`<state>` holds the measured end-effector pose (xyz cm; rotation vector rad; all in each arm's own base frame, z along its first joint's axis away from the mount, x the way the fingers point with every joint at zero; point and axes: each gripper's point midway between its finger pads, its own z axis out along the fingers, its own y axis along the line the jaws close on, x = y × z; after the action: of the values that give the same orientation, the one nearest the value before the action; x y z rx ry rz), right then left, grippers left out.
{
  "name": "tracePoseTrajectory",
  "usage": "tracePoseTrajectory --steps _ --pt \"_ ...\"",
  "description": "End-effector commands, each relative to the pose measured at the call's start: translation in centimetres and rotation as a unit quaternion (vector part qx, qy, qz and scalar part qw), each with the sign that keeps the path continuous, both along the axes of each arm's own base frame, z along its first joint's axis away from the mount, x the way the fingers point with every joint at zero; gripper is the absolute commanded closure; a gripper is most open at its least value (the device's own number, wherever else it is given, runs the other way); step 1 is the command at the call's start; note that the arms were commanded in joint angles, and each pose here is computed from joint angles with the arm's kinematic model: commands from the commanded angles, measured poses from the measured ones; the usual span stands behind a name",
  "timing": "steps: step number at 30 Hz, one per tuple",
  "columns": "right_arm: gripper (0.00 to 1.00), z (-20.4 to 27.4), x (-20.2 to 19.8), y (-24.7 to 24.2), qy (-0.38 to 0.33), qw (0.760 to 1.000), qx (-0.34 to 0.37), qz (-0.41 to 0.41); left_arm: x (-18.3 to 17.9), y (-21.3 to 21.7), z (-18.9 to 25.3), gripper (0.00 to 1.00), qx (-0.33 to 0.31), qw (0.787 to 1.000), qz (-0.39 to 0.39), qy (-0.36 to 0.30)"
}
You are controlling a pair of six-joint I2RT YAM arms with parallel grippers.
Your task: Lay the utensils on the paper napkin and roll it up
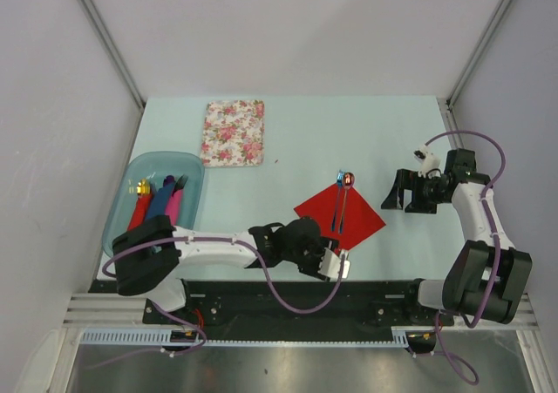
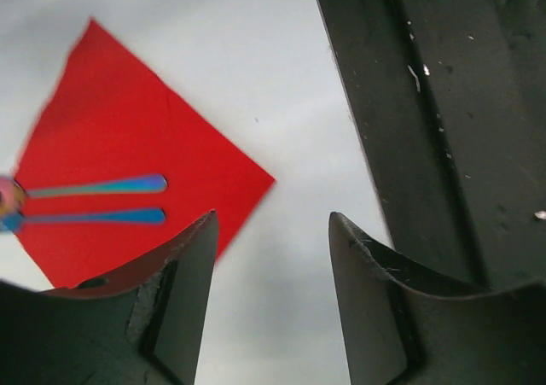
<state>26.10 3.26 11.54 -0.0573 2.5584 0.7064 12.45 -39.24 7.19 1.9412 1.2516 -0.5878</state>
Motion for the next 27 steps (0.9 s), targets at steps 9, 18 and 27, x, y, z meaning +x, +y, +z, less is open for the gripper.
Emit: tracePoseTrajectory --steps 9,18,27 --pt "0.0 1.2 0.7 0.0 -0.017 1.0 0.007 0.008 1.4 -4.2 -2.2 0.53 -0.007 0.991 -0.073 -0.115" --pt "0.0 1.5 0.8 -0.3 -0.022 1.0 0.007 0.002 2.7 -4.3 -4.1 0.7 0.013 0.99 -0.049 -0.13" --pt "0.0 1.9 0.9 -0.5 -0.026 1.0 0.009 0.0 1.8 -4.8 -3.4 0.97 0.01 0.994 -0.044 -0.095"
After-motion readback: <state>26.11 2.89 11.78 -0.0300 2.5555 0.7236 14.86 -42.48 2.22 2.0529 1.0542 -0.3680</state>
